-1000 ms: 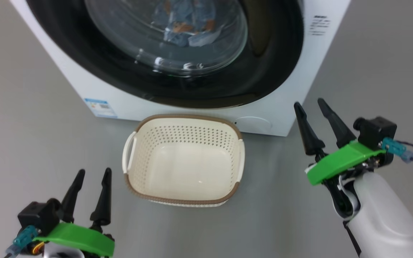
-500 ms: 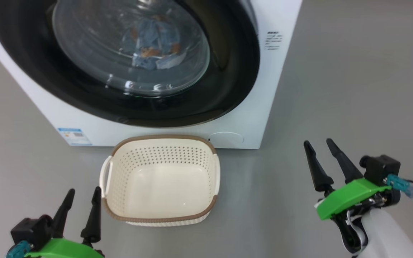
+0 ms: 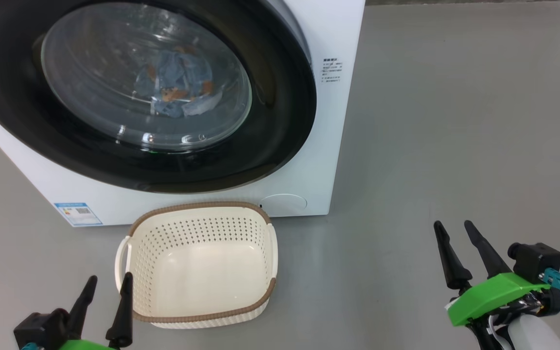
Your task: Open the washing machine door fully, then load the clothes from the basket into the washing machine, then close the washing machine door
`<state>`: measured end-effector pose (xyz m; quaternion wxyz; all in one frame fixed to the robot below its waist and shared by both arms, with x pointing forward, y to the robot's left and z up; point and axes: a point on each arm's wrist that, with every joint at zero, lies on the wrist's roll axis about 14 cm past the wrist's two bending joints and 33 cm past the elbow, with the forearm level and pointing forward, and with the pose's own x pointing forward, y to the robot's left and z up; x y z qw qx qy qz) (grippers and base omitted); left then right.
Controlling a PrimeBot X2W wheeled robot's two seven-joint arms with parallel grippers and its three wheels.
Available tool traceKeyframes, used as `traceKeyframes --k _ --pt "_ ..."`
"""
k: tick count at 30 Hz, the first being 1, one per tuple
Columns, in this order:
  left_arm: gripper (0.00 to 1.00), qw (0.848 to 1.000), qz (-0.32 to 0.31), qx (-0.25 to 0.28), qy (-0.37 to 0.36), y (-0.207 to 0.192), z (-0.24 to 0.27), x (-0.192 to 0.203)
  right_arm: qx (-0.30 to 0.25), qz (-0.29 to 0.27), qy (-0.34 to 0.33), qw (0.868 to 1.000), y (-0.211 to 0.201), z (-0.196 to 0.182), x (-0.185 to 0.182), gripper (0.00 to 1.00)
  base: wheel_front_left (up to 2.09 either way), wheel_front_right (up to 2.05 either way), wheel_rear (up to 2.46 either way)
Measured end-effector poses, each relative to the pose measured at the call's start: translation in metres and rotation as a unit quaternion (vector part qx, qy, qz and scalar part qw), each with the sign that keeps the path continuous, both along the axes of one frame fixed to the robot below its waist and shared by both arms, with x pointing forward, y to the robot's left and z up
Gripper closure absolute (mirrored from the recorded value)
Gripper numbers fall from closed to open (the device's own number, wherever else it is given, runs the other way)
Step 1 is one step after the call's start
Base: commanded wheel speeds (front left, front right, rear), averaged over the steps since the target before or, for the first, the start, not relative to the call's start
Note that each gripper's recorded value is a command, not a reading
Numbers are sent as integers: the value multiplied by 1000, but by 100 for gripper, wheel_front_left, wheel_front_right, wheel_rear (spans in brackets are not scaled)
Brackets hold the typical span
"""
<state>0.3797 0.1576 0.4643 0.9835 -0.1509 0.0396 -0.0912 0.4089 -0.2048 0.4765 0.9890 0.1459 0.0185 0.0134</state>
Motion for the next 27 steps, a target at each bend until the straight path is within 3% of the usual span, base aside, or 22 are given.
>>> traceKeyframes --k 27 --pt "0 1000 0 19 4 3 -4 -2 1 -7 2 1000 -4 -3 -14 0 0 0 0"
